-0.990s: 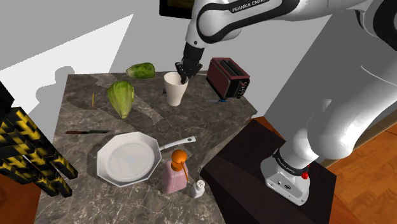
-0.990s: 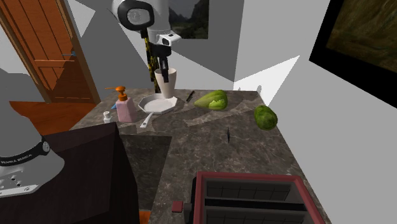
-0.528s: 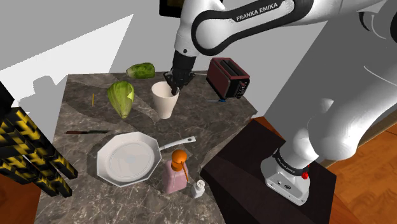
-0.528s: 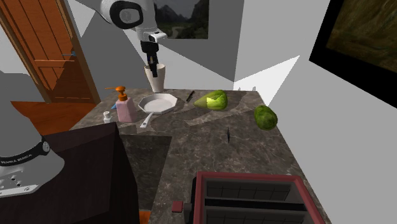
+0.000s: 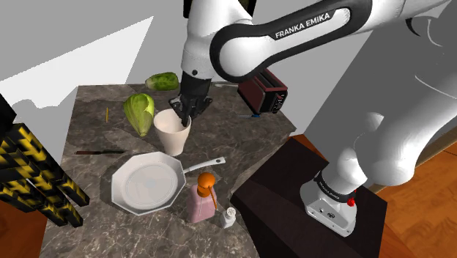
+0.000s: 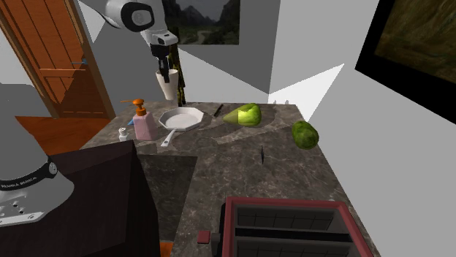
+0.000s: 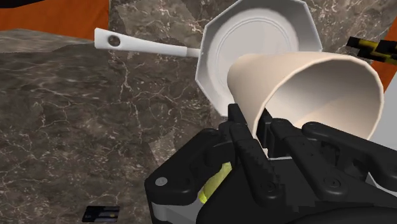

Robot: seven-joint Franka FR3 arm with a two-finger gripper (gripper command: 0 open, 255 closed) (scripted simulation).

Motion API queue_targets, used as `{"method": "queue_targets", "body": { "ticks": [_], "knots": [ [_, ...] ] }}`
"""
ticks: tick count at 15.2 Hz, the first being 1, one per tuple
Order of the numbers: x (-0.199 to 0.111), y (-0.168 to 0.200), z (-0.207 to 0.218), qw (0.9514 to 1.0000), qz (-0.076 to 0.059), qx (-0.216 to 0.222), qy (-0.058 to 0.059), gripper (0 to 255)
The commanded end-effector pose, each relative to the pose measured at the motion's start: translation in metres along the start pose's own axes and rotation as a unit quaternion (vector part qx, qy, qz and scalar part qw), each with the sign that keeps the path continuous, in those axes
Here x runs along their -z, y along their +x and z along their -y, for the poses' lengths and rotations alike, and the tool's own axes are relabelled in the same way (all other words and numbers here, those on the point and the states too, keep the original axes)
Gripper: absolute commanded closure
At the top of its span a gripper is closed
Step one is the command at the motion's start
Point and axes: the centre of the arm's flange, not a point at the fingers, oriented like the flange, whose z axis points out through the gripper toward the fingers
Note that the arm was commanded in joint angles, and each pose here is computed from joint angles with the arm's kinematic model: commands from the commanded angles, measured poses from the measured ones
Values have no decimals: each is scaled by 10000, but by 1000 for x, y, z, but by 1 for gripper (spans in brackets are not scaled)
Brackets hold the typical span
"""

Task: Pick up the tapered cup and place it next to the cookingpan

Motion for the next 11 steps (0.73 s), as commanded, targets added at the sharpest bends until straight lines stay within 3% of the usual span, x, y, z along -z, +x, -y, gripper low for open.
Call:
{"method": "queue_targets", "body": {
  "ticks": [1, 11],
  "knots": [
    [-2, -16, 23, 10000, -1, -8, 3, 255],
    [-13, -87, 134, 10000, -1, -8, 3, 255]
  ]
}}
